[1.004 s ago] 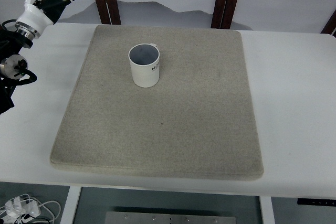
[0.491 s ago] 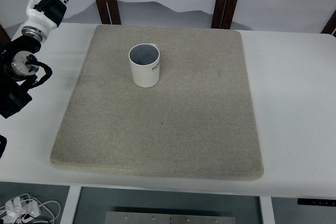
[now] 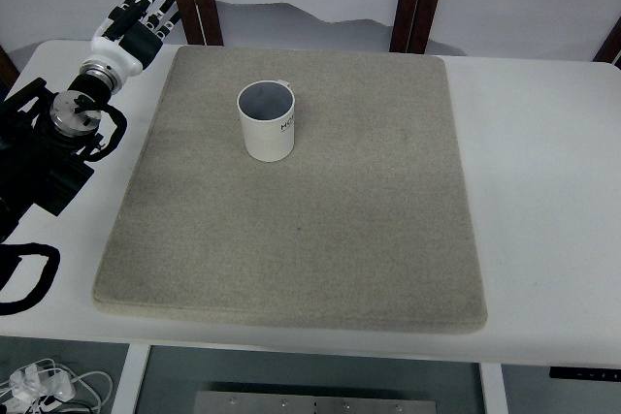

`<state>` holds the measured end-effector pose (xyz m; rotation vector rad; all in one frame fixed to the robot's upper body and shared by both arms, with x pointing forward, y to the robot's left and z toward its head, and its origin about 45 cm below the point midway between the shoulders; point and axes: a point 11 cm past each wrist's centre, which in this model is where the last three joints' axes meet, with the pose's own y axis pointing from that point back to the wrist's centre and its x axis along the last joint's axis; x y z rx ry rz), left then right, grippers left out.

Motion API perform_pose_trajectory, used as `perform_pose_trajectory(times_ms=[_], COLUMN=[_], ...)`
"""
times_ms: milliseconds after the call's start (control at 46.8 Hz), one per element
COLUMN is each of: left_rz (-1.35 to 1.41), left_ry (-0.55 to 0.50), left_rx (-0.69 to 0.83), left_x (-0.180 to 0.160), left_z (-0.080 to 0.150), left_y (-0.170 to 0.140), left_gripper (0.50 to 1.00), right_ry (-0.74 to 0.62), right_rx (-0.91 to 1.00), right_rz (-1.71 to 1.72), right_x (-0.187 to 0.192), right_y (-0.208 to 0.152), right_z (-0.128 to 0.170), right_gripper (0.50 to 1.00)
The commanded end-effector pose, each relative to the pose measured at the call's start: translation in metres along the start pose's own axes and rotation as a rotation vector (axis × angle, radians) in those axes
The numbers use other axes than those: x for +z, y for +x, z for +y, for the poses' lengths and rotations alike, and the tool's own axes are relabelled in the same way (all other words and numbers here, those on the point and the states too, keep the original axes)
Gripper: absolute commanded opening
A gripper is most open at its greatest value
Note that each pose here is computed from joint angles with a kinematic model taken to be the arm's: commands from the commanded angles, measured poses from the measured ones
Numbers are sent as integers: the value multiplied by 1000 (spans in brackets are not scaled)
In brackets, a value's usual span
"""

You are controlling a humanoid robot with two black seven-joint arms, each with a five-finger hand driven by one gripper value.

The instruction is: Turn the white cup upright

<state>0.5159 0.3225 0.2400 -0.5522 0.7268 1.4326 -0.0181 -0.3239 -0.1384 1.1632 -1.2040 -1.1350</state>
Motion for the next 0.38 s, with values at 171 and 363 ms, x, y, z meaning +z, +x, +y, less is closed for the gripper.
perform_pose_trajectory(times_ms=[171,363], left_rz=[59,60], left_ry=[-6,-5], left_rx=[27,31], left_x=[-5,-6], left_z=[-2,-2], left_y=[-1,-1], left_gripper=[994,994], right_ry=[-4,-7], right_rx=[2,-1], right_rz=[-7,-8], right_x=[0,0], right_y=[0,0], right_z=[0,0], right_gripper=[952,952])
